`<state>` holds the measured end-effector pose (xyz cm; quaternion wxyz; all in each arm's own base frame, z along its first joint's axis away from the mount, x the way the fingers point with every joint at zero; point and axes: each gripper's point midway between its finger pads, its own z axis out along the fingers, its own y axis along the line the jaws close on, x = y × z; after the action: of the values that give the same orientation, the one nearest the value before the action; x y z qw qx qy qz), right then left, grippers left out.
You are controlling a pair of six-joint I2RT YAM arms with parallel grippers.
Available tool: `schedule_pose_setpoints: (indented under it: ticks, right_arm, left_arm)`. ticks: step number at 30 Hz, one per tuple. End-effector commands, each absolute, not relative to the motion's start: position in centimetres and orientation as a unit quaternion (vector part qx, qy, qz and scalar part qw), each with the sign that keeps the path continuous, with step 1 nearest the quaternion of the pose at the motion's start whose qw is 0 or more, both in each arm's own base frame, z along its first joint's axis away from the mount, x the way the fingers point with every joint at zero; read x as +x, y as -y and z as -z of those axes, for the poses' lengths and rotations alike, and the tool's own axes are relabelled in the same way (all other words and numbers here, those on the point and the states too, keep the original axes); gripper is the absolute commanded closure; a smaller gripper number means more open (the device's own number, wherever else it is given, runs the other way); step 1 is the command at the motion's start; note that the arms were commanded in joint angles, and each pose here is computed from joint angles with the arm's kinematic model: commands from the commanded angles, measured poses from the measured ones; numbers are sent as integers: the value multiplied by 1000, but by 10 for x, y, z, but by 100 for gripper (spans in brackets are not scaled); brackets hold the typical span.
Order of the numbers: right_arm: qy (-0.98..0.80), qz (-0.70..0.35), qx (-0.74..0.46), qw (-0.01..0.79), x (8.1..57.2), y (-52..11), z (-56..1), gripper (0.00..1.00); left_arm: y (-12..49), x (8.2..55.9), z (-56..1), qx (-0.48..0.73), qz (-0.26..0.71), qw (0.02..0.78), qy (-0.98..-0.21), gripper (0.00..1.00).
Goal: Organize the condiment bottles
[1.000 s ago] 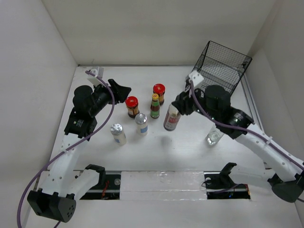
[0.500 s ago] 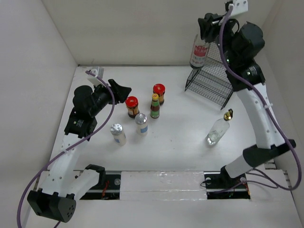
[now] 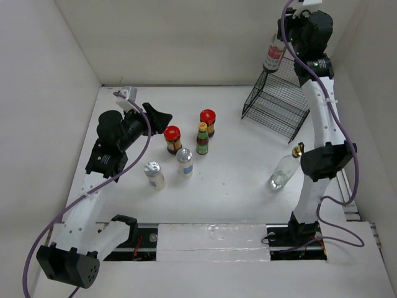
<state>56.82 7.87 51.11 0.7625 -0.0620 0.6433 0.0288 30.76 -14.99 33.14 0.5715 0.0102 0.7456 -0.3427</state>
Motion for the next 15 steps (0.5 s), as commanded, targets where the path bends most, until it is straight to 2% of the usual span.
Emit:
schedule_pose_setpoints:
  ticks: [1,15]
  right_arm:
    - [-505,-16,-44,862,527,-50,-624,91]
    - [-515,26,-14,857,576,6,-590,89]
  left_arm:
    - [151,313,-339,13,347,584,-734,45]
    - [154,321,-331,13,348,571,-743,45]
